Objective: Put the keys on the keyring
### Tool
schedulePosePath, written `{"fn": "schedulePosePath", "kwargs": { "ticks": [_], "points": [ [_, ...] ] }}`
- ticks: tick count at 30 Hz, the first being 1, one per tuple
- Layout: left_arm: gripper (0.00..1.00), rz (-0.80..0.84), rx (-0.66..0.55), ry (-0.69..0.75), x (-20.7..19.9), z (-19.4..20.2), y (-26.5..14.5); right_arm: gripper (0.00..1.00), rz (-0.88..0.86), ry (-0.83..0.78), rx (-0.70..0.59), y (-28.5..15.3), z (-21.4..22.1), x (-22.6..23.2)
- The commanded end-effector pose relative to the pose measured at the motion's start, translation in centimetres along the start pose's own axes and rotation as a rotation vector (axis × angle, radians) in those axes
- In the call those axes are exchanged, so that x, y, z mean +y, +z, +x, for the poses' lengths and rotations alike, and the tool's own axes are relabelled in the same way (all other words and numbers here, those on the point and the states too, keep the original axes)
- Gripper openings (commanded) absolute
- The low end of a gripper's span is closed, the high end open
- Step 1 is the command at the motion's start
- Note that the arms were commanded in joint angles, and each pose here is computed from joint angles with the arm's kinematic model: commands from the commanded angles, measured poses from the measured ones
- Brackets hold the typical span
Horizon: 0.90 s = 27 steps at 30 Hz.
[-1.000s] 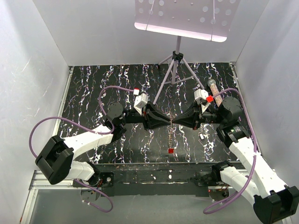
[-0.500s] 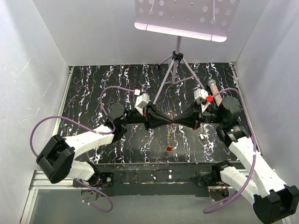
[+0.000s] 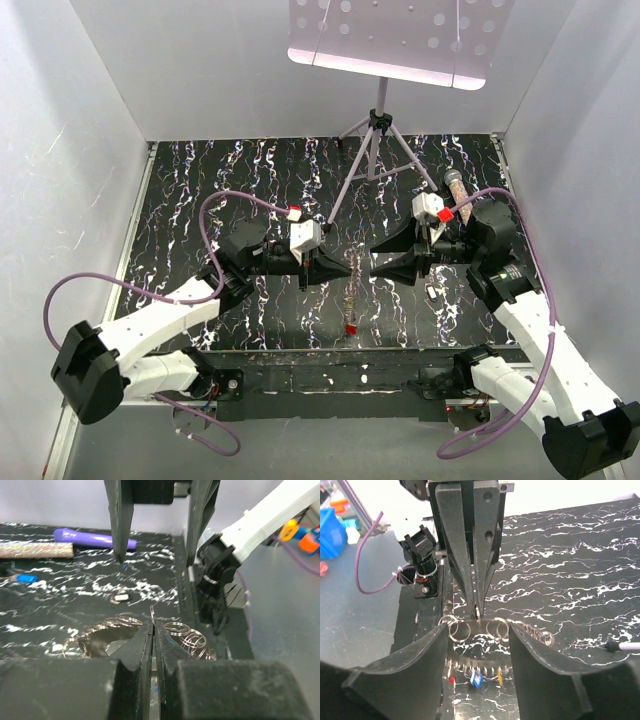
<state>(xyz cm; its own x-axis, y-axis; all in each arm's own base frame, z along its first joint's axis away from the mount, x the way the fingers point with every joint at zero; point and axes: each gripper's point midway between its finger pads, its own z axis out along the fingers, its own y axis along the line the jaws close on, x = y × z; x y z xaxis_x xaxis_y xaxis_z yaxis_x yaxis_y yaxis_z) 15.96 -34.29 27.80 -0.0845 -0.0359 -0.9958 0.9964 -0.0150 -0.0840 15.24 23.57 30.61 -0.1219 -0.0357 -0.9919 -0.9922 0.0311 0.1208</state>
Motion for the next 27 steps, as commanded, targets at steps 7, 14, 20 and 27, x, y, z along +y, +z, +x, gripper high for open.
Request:
{"fn": "schedulePosePath", "kwargs": {
  "ticks": [7, 14, 20, 27],
  "points": [
    [0.0, -0.083, 0.329, 0.332, 0.9, 0.9, -4.4, 0.61, -0.267, -0.304, 0.002, 0.0, -0.4, 2.7],
    [0.0, -0.075, 0.388, 0.408, 1.9, 1.1, -4.4, 0.59, -0.292, -0.306, 0.017, 2.1, -0.1, 1.3],
    [0.0, -0.102, 0.28, 0.511, 2.4, 0.6, -3.9, 0.58, -0.293, -0.334, 0.02, 3.4, -0.4, 0.3],
    [0.0, -0.099, 0.2, 0.534, 2.0, -0.1, -3.5, 0.54, -0.339, -0.369, 0.023, 4.5, 0.4, 1.3]
  ]
}}
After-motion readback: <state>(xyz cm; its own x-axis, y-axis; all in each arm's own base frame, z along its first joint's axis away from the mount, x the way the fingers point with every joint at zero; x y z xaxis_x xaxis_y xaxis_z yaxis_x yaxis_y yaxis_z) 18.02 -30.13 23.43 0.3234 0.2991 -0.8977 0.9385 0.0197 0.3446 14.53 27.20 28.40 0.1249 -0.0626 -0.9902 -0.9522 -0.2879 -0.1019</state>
